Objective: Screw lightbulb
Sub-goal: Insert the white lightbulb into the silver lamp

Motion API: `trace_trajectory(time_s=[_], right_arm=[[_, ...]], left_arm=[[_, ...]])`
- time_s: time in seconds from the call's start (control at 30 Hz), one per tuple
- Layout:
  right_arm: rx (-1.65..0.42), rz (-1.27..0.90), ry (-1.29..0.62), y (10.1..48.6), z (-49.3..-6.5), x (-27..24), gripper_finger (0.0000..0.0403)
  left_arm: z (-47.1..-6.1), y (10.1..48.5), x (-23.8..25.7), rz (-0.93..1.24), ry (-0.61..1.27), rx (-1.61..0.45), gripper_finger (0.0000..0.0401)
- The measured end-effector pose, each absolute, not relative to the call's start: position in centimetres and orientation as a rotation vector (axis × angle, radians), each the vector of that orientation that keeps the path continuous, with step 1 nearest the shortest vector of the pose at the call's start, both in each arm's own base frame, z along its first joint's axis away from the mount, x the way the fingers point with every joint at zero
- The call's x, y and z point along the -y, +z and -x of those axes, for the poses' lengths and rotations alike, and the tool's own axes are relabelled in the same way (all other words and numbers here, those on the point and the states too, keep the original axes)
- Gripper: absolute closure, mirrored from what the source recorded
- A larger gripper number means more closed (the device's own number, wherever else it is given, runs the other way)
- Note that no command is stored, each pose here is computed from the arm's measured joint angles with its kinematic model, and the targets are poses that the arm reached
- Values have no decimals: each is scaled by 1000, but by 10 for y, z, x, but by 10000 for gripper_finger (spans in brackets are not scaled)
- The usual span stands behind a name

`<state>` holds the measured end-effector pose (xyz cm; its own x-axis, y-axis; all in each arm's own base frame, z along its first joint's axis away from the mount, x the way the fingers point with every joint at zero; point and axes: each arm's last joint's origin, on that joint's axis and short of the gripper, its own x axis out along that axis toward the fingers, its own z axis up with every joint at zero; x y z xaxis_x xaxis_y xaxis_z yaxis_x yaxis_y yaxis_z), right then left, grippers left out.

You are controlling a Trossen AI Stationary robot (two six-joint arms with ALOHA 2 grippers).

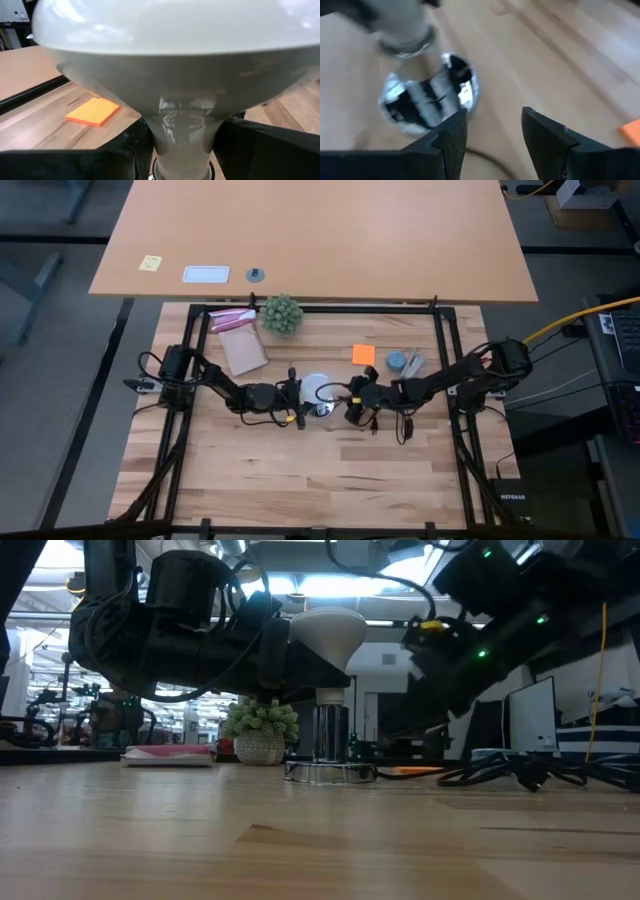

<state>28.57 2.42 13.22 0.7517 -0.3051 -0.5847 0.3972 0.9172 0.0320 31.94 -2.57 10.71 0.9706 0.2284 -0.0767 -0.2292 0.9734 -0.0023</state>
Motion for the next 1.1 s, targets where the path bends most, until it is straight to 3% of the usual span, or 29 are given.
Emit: trace_trajectory(time_s=[0.37,1.1], right_arm=[[-640,-184,-326,104,-287,-59,215],[-622,-202,-532,77,-296,-26,215]], left_arm=[[-319,107,26,26,235,-73,248],[-319,107,26,34,238,-74,248]])
